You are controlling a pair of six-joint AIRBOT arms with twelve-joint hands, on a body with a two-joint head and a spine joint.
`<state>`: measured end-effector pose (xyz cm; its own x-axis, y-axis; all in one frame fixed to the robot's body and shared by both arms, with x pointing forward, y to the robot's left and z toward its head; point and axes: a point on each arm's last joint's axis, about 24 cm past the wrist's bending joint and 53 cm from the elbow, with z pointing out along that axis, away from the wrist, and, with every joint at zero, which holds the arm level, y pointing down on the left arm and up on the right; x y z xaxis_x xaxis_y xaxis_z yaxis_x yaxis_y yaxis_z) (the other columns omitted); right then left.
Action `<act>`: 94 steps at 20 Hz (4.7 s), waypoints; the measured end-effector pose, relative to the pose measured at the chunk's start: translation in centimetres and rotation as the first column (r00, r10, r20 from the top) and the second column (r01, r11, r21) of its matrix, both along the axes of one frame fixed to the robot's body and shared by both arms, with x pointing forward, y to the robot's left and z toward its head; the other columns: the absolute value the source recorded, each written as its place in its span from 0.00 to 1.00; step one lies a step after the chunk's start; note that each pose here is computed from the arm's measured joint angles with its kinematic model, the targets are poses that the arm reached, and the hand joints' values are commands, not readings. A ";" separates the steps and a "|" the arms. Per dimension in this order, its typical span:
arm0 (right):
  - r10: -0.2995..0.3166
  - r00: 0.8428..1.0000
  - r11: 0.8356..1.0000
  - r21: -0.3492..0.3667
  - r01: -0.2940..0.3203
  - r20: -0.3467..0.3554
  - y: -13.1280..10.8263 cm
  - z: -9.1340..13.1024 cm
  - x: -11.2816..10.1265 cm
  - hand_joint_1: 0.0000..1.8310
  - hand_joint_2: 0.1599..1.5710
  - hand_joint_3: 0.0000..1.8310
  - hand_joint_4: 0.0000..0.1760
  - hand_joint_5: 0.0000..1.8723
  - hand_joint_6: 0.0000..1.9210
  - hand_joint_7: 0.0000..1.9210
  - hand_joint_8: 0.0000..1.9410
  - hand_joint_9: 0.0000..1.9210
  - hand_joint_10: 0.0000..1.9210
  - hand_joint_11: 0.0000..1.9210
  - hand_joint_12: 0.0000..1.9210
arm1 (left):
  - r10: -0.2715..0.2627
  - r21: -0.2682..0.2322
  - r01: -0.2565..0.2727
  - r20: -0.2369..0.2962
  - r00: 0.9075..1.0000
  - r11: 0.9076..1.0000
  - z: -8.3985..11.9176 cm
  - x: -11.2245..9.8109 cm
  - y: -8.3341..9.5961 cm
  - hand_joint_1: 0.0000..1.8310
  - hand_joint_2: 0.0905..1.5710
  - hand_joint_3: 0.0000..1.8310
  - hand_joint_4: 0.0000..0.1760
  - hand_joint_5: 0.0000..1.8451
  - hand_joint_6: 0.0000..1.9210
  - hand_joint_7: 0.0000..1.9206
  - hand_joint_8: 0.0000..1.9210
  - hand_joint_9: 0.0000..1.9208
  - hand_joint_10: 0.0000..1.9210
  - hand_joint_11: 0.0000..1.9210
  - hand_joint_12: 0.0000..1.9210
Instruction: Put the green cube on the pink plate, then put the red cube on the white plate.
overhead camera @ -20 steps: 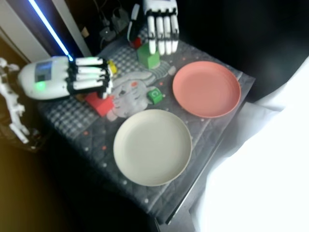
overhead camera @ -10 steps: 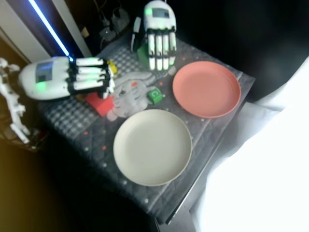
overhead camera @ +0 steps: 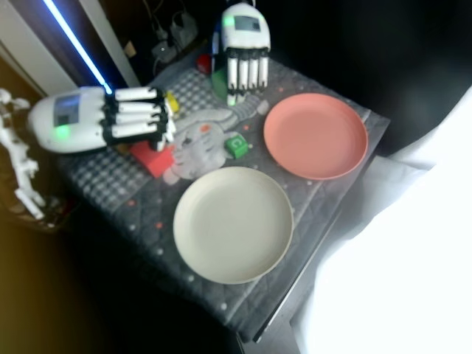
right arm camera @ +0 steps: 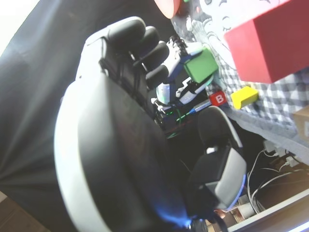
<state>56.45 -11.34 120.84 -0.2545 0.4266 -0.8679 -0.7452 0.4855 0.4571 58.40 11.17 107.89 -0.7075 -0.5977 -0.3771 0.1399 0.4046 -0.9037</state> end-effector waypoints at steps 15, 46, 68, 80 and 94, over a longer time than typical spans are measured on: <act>0.004 1.000 1.000 0.004 -0.004 -0.002 0.3 -0.3 0.2 0.19 0.62 0.19 0.00 0.01 0.61 0.13 0.49 0.07 0.60 0.00 0.89 | 0.212 -0.235 -0.159 0.221 0.952 0.959 10.3 9.8 2.6 0.65 0.78 0.00 0.00 0.37 0.65 0.43 0.75 0.35 0.73 0.24 0.95; 0.001 1.000 1.000 0.002 -0.001 -0.002 0.2 -0.5 0.4 0.17 0.62 0.00 0.00 0.05 0.43 0.18 0.28 0.08 0.46 0.00 0.77 | 0.303 -0.207 -0.290 0.031 0.953 0.934 5.7 13.5 3.2 0.17 0.50 0.01 1.00 0.02 0.01 0.00 0.00 0.00 0.00 0.00 0.00; -0.050 0.967 0.992 -0.127 0.019 -0.249 -0.1 -8.3 2.5 0.29 0.68 0.00 0.00 0.09 0.48 0.20 0.41 0.11 0.56 0.00 0.86 | 0.286 -0.335 -0.223 0.152 0.946 0.915 9.2 7.7 4.1 0.23 0.64 0.00 0.70 0.08 0.00 0.04 0.00 0.04 0.01 0.00 0.42; -0.029 0.977 0.997 -0.075 0.013 -0.211 0.7 -6.1 2.8 0.66 0.78 0.00 0.00 0.41 0.60 0.37 0.86 0.33 0.99 0.33 1.00 | 0.292 -0.336 -0.230 0.148 0.945 0.913 8.9 7.6 4.4 0.23 0.67 0.00 0.64 0.08 0.00 0.04 0.00 0.03 0.00 0.00 0.33; -0.060 0.995 0.994 0.101 0.052 0.080 0.1 4.9 6.4 0.64 0.76 0.00 0.00 0.46 0.64 0.34 0.77 0.20 0.84 0.06 1.00 | 0.296 -0.345 -0.230 0.155 0.942 0.910 9.2 7.6 4.5 0.22 0.68 0.00 0.83 0.07 0.00 0.05 0.00 0.05 0.01 0.00 0.44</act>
<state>62.90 -11.23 125.75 -0.1566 0.5226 -0.8381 -0.7554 0.4833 0.4425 65.98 15.64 117.08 -0.4378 -0.8628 -0.2529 0.2588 0.1484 -0.9545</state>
